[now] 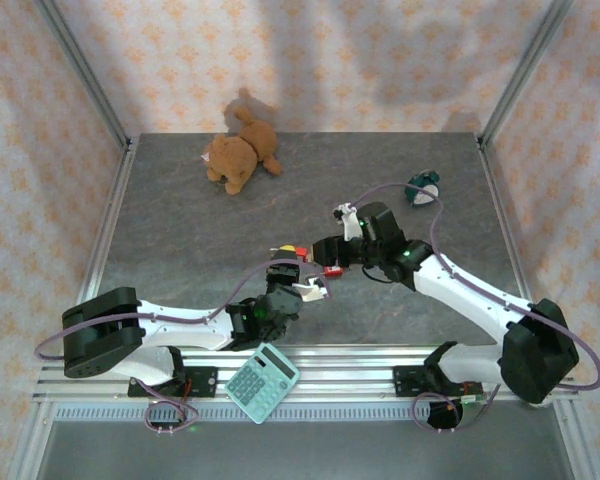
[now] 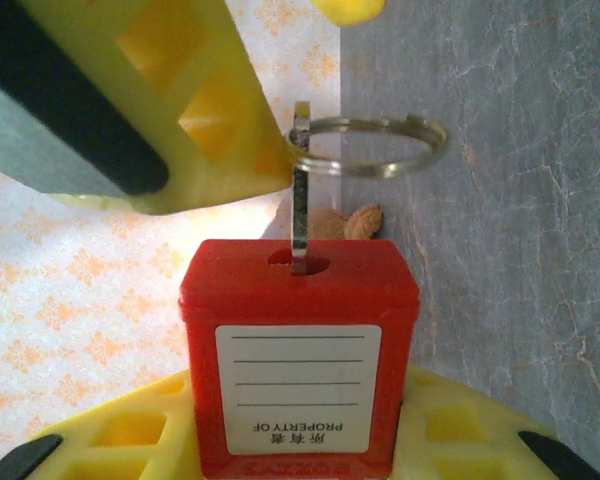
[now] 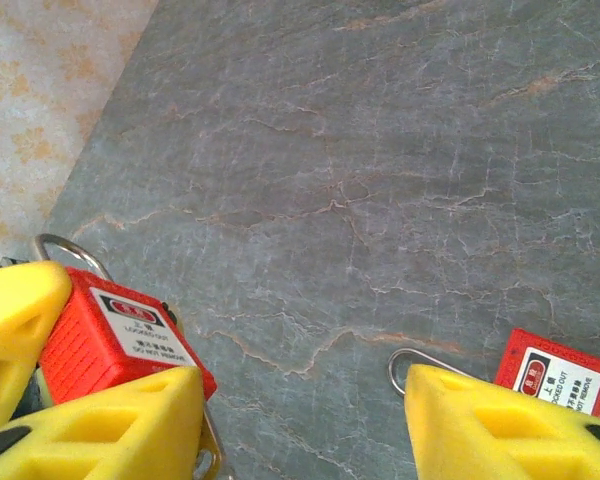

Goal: Unlock with the key

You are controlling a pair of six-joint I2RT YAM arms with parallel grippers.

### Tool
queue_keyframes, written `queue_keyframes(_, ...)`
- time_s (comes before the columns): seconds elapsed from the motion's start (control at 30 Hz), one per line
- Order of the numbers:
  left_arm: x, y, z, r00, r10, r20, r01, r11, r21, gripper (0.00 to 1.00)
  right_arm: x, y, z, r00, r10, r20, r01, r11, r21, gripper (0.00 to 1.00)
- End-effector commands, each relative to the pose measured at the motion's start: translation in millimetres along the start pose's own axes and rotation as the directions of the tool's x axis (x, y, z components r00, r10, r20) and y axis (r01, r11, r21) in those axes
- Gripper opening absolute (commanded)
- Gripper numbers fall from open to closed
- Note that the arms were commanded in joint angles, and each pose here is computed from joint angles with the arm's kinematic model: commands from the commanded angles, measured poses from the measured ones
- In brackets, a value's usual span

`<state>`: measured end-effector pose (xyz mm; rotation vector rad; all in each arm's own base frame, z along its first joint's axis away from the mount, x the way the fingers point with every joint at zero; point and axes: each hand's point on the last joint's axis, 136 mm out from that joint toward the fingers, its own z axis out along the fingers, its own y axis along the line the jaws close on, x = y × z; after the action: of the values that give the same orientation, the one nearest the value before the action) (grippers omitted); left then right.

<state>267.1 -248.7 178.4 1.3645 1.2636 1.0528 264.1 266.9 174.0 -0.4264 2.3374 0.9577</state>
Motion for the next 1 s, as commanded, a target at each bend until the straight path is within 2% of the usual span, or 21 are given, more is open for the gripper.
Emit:
queue_keyframes(0.0,0,17,-3,0.998,-0.065,-0.007,0.065,0.996,-0.054,0.36,-7,0,0,1.000,0.016,0.014,-0.016,1.000,0.017,0.54)
queue_keyframes(0.13,-1,17,-3,0.998,-0.065,-0.005,0.064,0.996,-0.064,0.36,-17,5,-14,0.996,0.062,0.056,-0.063,0.998,0.008,0.55)
queue_keyframes(0.27,-5,19,-1,0.998,-0.067,-0.005,0.066,0.994,-0.088,0.36,-33,-7,-34,0.970,0.208,0.124,-0.210,0.978,0.001,0.62)
queue_keyframes(0.37,-8,23,1,0.997,-0.083,-0.003,0.082,0.990,-0.117,0.36,-40,-6,-39,0.921,0.372,0.112,-0.351,0.921,-0.169,0.70)
queue_keyframes(0.47,-14,28,4,0.994,-0.109,0.004,0.109,0.983,-0.149,0.37,-40,3,-33,0.870,0.493,0.012,-0.459,0.819,-0.345,0.77)
queue_keyframes(0.63,-25,31,11,0.993,-0.119,0.010,0.118,0.976,-0.183,0.37,-35,12,-29,0.841,0.537,-0.060,-0.505,0.740,-0.444,0.80)
queue_keyframes(0.97,-39,34,22,0.990,-0.137,0.017,0.138,0.970,-0.200,0.37,-9,15,-24,0.828,0.549,-0.115,-0.538,0.718,-0.443,0.78)
